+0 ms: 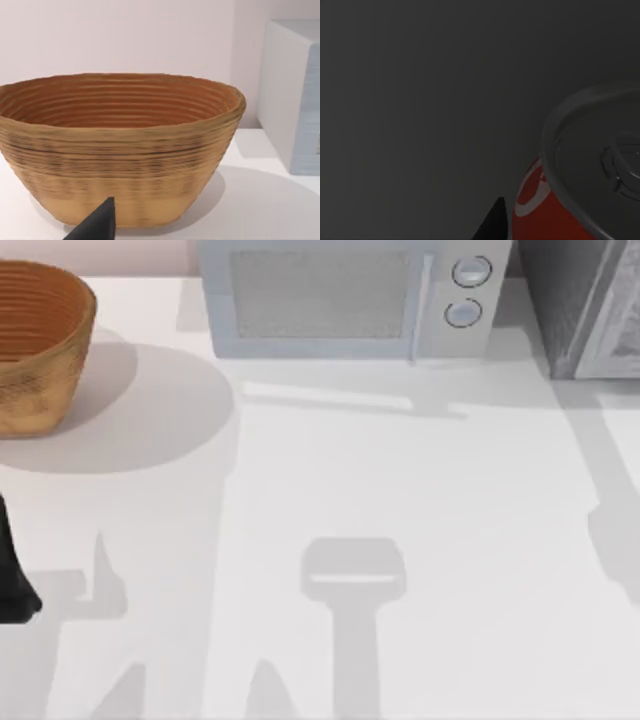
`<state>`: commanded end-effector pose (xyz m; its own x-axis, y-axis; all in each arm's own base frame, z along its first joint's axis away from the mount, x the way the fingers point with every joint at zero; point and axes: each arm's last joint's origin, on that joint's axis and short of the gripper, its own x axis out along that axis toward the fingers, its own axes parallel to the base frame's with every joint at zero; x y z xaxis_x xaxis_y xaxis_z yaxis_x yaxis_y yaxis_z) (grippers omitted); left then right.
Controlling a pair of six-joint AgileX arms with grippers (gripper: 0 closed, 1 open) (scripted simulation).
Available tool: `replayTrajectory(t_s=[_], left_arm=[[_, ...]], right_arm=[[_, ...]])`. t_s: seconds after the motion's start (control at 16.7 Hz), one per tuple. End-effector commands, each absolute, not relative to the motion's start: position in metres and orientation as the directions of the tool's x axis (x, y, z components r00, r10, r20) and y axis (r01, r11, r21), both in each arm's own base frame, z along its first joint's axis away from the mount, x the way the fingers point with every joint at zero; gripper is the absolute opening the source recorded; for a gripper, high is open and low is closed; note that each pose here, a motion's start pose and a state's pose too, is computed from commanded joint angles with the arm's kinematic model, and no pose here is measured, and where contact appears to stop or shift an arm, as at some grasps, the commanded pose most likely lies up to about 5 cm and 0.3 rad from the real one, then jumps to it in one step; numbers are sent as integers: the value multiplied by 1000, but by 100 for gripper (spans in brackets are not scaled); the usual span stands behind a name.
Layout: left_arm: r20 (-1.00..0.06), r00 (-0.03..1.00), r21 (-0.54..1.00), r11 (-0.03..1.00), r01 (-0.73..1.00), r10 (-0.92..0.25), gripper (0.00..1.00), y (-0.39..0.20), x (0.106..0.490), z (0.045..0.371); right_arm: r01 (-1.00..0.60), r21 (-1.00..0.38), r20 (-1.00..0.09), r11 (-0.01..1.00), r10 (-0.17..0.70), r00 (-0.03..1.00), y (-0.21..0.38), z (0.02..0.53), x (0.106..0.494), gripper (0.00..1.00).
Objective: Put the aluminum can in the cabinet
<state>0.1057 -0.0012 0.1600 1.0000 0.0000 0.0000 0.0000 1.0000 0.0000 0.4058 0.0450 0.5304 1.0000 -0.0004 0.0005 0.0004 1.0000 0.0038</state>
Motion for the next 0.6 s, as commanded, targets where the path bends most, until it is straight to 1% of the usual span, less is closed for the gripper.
replayTrajectory(t_s=[0.18,0.6], left_arm=[[0,1000,0,1000,0,0,100,-1,106,160],[0,1000,0,1000,0,0,100,-1,106,160]], right_arm=[[0,4,0,1000,0,1000,45,530,406,0],[0,4,0,1000,0,1000,45,530,406,53]])
